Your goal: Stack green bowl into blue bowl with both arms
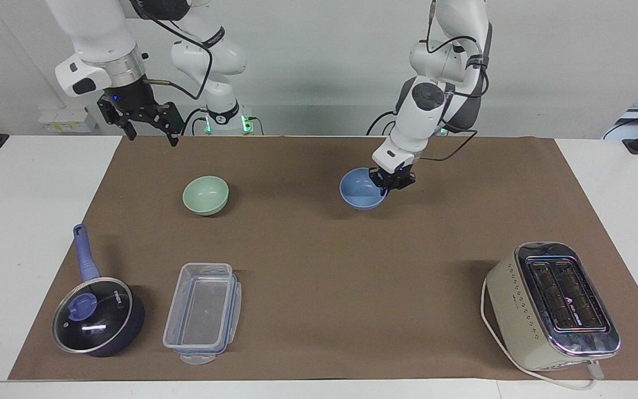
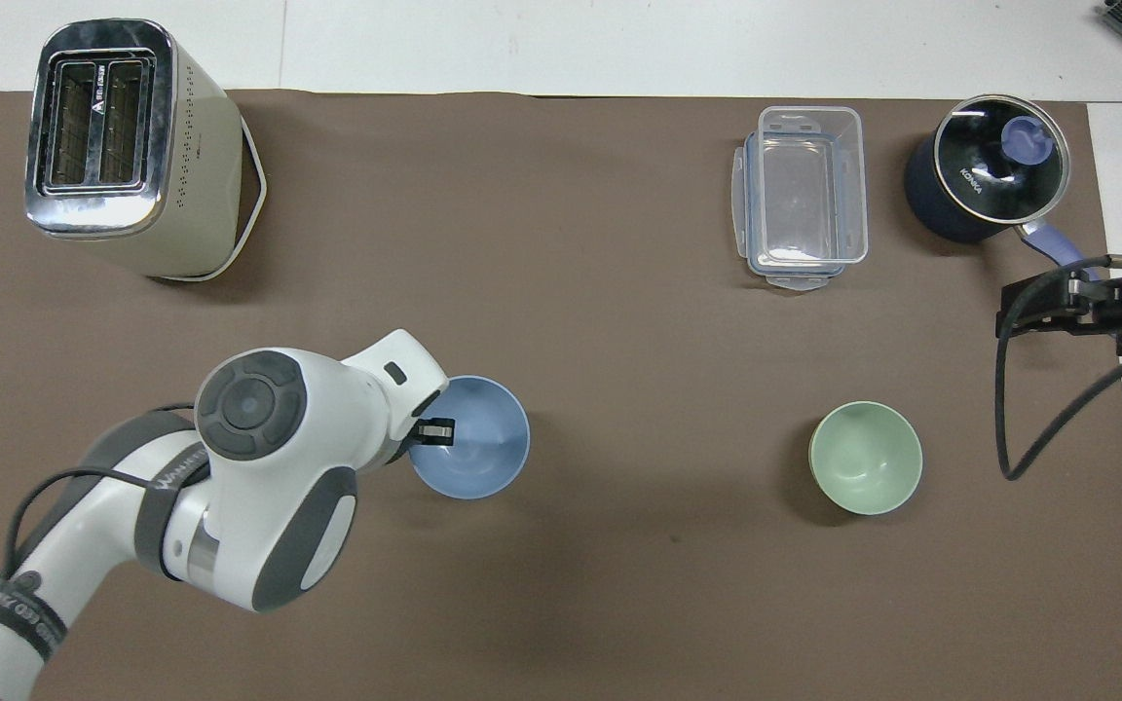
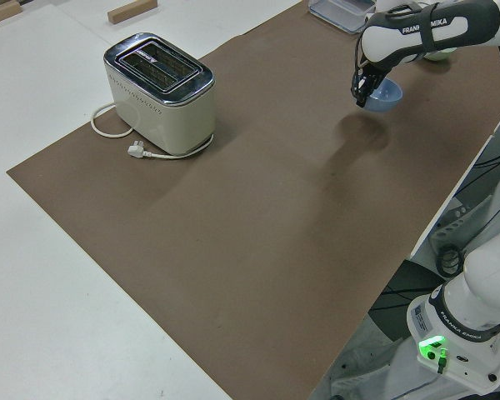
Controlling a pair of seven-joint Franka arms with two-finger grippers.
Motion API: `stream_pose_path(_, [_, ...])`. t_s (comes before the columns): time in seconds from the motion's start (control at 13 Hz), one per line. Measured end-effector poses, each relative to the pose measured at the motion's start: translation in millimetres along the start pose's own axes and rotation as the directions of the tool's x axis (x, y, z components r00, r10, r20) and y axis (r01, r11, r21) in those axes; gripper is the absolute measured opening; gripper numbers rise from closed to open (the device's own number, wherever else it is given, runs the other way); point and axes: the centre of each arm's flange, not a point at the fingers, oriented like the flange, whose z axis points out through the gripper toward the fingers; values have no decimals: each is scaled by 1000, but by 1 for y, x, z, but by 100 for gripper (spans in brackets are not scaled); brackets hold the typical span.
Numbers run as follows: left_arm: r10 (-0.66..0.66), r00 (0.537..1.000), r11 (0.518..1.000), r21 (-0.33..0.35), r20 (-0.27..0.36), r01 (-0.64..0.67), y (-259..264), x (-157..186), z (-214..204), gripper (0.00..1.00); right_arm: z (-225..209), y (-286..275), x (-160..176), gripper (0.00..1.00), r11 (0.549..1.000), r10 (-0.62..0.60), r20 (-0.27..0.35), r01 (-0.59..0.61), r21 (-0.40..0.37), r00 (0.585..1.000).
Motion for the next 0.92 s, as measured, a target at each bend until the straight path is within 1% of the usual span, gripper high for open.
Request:
stream_pose_path(0.08, [2,1000,1000,-4,-13,-2,4,-5,12,6,0,0,0,100,1000,0,0,0,0,1000])
stream_pose_path(0.23, [-9,1000,1000,-5,-19,9,5,-6,26,26,0,0,0,100,1000,0,0,0,0,1000])
stream_pose_path(0.46, [-32,999,999,-14,-41,31,-2,7,17,65,0,0,0,100,1000,0,0,0,0,1000])
stream_pose_path(0.54, [-50,998,999,-16,-45,50,-8,16,10,81,0,0,0,100,1000,0,0,0,0,1000])
stream_pose_path(0.62, [-73,996,997,-15,-44,73,-20,27,1,94,0,0,0,100,1000,0,0,0,0,1000])
stream_pose_path(0.69, [-93,995,996,-13,-42,92,-35,39,-8,100,0,0,0,100,1000,0,0,0,0,1000])
stream_pose_path(0.92, [-92,995,996,-2,-31,92,-102,72,-38,100,0,0,0,100,1000,0,0,0,0,1000])
